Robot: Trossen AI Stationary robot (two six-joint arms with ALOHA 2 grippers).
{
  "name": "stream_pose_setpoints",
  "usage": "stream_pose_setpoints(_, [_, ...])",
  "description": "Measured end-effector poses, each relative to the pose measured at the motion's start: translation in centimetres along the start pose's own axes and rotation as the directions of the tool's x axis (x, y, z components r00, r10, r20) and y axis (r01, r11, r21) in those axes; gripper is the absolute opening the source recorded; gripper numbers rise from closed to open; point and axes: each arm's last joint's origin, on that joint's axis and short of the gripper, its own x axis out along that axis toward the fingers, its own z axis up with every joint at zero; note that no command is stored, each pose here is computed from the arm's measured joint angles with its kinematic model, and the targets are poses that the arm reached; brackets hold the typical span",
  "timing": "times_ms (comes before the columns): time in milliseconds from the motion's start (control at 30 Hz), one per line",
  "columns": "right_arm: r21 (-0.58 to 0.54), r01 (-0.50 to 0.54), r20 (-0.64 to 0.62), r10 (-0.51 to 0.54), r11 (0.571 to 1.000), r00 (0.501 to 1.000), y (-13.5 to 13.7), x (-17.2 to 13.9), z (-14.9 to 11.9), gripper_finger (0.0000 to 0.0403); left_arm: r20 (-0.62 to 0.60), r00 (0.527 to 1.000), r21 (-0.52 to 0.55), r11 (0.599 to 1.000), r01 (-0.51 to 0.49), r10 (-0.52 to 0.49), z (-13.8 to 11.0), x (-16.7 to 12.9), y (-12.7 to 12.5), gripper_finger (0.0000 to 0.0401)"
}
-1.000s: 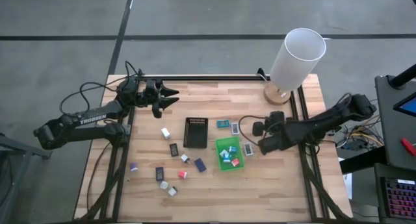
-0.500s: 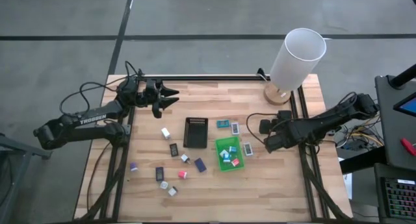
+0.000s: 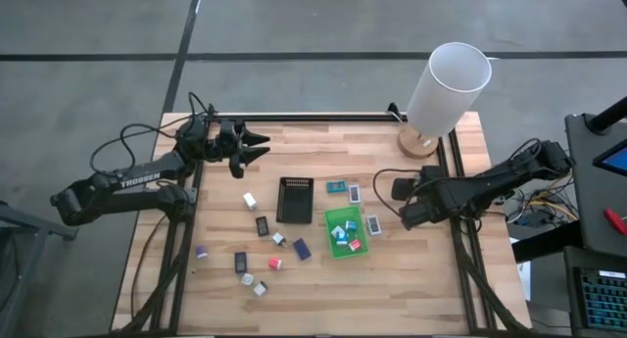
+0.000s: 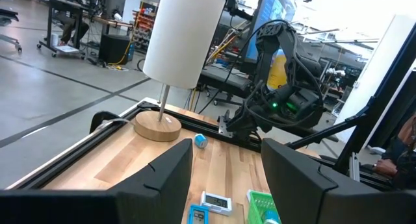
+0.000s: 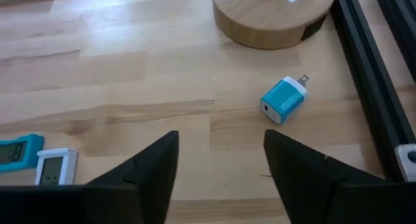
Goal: Pick & Place Office items
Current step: Put the blue charger adapter into the green bin
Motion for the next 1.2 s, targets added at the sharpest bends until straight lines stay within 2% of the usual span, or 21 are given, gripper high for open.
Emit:
stream_pose_setpoints(167, [0.067,0.043,-0.035,-0.041,0.997,0.999,-0.3,0.0,0.0,0.0252,0.000,1.000,0.000,1.000,0.000,0.000,0.0,0.0,0.0,0.0190])
stream_pose_setpoints(267, [0.186,0.126,-0.090,-0.111,0.974,0.990,-0.7,0.0,0.1,0.0250,0.000,1.000,0.000,1.000,0.000,0.000,0.0,0.0,0.0,0.0190])
stream_pose_setpoints(467, [0.294,0.135,-0.116,-0.105,0.946,0.988,-0.7,0.1,1.3,0.0239,0.000,1.000,0.000,1.000,0.000,0.000,0.0,0.0,0.0,0.0190])
stream_pose_setpoints(667, [0.386,0.182,-0.125,-0.144,0.904,0.982,-0.5,1.1,2.4,0.0235,0.000,1.000,0.000,1.000,0.000,0.000,0.0,0.0,0.0,0.0190])
stream_pose_setpoints(933, [0.389,0.235,-0.126,-0.201,0.891,0.971,0.2,2.3,2.5,0.0236,0.000,1.000,0.000,1.000,0.000,0.000,0.0,0.0,0.0,0.0190])
stream_pose_setpoints(1100, [0.471,0.254,-0.124,-0.222,0.845,0.967,0.2,2.8,2.6,0.0236,0.000,1.000,0.000,1.000,0.001,-0.001,0.0,0.0,0.0,0.0190])
stream_pose_setpoints(1200, [0.485,0.243,-0.105,-0.220,0.840,0.970,0.1,3.1,2.7,0.0232,0.000,1.000,0.000,1.000,0.001,-0.001,0.0,0.0,0.0,0.0190])
